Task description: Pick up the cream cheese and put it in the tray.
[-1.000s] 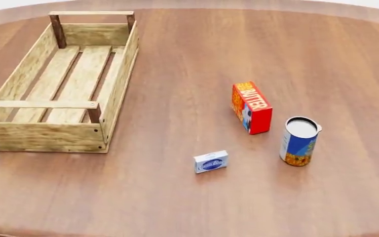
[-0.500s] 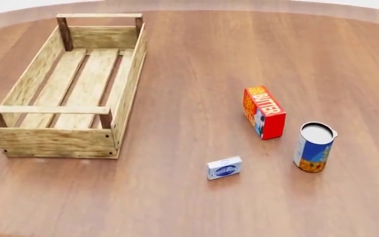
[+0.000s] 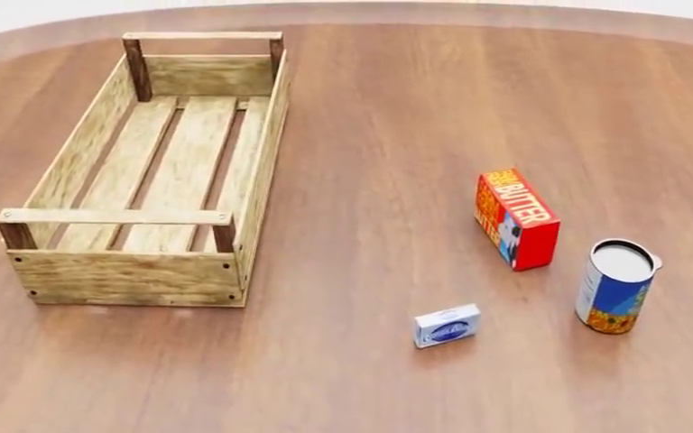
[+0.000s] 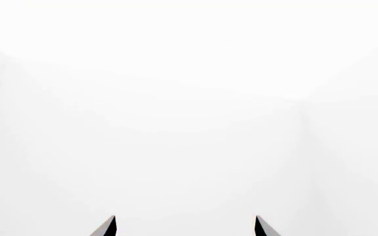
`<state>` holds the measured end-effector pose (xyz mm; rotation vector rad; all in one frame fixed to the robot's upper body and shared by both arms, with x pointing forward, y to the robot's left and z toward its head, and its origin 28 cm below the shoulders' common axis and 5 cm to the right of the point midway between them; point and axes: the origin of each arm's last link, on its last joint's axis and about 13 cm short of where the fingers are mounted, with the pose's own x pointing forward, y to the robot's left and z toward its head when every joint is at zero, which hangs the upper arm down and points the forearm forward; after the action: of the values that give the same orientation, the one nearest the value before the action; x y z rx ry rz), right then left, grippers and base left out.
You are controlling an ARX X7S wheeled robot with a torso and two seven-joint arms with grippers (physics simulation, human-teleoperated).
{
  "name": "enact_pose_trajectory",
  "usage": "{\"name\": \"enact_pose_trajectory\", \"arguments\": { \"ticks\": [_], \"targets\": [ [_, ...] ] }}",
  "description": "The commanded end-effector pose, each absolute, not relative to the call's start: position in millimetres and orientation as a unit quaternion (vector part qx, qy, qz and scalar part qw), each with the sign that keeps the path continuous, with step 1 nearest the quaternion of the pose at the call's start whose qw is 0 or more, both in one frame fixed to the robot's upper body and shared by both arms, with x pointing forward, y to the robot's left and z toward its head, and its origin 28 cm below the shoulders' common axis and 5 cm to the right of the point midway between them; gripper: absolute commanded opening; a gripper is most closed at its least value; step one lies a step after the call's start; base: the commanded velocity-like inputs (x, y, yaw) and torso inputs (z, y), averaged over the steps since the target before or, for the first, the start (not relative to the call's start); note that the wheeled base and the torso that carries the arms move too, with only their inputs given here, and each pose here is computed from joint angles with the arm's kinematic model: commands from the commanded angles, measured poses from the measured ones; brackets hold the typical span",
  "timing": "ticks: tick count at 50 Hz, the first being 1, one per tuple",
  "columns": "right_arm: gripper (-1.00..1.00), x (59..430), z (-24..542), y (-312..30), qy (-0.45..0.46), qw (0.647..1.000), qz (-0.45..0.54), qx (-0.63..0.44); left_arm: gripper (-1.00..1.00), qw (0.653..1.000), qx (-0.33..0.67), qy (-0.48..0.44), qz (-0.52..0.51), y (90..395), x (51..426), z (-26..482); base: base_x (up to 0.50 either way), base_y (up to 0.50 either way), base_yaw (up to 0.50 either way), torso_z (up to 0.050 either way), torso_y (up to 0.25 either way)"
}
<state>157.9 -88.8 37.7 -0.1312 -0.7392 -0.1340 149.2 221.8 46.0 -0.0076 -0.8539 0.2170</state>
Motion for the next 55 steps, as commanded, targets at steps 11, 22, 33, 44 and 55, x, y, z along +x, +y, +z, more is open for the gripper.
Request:
{"name": "enact_pose_trajectory", "arguments": {
  "ticks": [11, 22, 33, 44, 55],
  "targets": [
    [1.00, 156.6, 38.1, -88.1, -0.361, 0.928, -0.065, -0.067, 1.00, 0.902, -0.006, -0.416, 0.112, 224.1, 148.7, 47.0, 0.10, 0.18, 0.00, 0.000, 0.000],
    [1.00, 155.7, 39.0, -87.9, -0.362, 0.928, -0.064, -0.066, 1.00, 0.902, -0.006, -0.417, 0.113, 224.5, 148.4, 47.5, 0.12, 0.21, 0.00, 0.000, 0.000],
    [1.00, 155.8, 38.5, -87.9, -0.360, 0.929, -0.062, -0.066, 1.00, 0.902, -0.005, -0.416, 0.113, 224.2, 148.5, 47.6, 0.14, 0.21, 0.00, 0.000, 0.000],
    [1.00, 156.6, 38.3, -88.0, -0.359, 0.929, -0.064, -0.066, 1.00, 0.904, -0.006, -0.413, 0.115, 224.4, 149.9, 47.2, 0.16, 0.22, 0.00, 0.000, 0.000],
    [1.00, 157.1, 38.6, -88.0, -0.357, 0.929, -0.064, -0.066, 1.00, 0.903, -0.006, -0.413, 0.115, 224.5, 150.0, 47.7, 0.16, 0.23, 0.00, 0.000, 0.000]
  ]
}}
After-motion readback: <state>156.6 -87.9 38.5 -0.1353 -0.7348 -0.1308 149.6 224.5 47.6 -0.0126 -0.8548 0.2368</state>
